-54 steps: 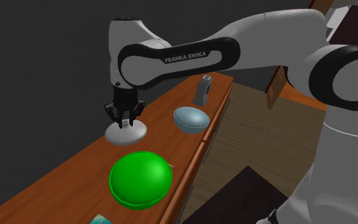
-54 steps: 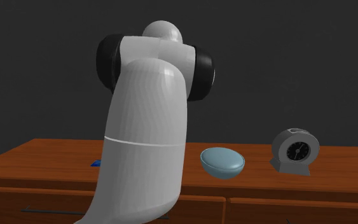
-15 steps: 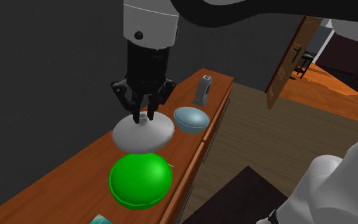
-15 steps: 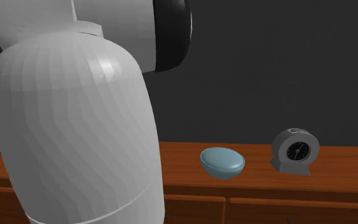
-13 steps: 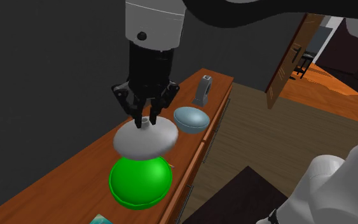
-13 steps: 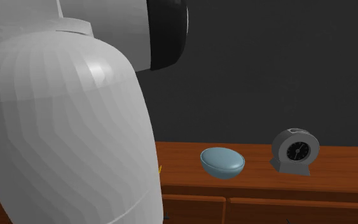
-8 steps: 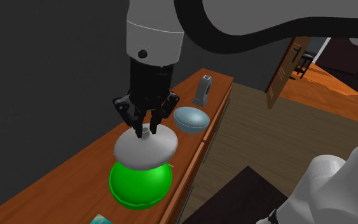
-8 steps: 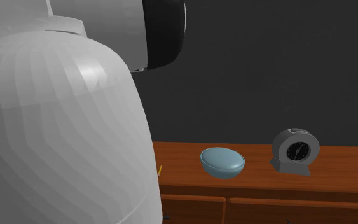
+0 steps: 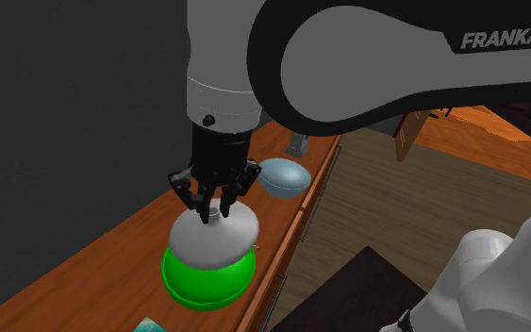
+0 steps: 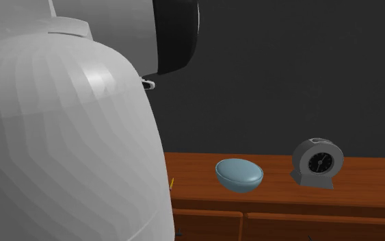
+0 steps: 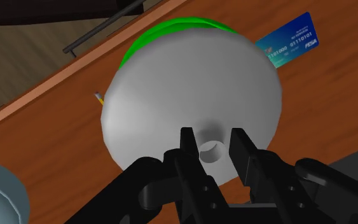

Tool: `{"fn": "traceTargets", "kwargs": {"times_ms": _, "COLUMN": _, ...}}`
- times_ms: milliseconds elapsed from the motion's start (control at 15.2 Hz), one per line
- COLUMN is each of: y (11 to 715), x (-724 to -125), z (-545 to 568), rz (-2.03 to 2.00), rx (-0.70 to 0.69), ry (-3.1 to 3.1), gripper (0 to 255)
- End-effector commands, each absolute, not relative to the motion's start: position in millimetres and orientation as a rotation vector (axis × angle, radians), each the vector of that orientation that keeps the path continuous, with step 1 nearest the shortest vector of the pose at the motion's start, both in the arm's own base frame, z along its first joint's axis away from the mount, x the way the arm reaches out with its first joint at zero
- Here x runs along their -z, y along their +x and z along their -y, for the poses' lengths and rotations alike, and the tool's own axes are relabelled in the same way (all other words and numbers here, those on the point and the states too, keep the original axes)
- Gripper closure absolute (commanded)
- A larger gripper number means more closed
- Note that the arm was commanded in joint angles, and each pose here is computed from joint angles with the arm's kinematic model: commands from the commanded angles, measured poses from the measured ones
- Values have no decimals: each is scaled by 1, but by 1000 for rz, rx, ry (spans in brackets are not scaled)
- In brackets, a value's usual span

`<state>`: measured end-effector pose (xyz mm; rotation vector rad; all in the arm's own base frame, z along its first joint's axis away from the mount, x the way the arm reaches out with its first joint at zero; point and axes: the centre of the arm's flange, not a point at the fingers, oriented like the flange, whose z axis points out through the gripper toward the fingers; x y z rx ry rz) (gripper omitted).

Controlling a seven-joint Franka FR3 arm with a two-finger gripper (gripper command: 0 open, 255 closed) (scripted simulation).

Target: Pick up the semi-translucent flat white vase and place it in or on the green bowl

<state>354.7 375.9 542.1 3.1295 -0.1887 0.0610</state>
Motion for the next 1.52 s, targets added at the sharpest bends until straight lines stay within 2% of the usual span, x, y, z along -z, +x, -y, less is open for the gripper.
{"fn": "traceTargets", "kwargs": {"times_ms": 0, "y": 355, "x": -531, "z": -375, "rz": 189, "rx": -62, "ry": 3130, "gripper": 255}}
{"fn": "traceTargets", "kwargs": {"times_ms": 396, "y": 355, "x": -500, "z": -375, "rz": 189, "rx": -62, "ry": 3130, "gripper": 255}}
{"fn": "traceTargets", "kwargs": {"times_ms": 924, "y": 355, "x": -500, "z": -375, "rz": 189, "rx": -62, "ry": 3130, "gripper": 255}}
{"fn": "traceTargets", "kwargs": {"times_ms": 990, "y": 354, "x": -499, "z": -376, "rz": 189, "rx": -62, "ry": 3130, "gripper": 0}}
{"fn": "traceTargets", "kwargs": {"times_ms": 1320, "y": 355, "x": -500, "z": -375, "rz": 189, "rx": -62, "ry": 3130, "gripper": 0}}
{"fn": "traceTargets", "kwargs": {"times_ms": 1452, "y": 354, "x": -526, "z": -375, "rz": 189, "rx": -62, "ry": 3130, "gripper": 0}}
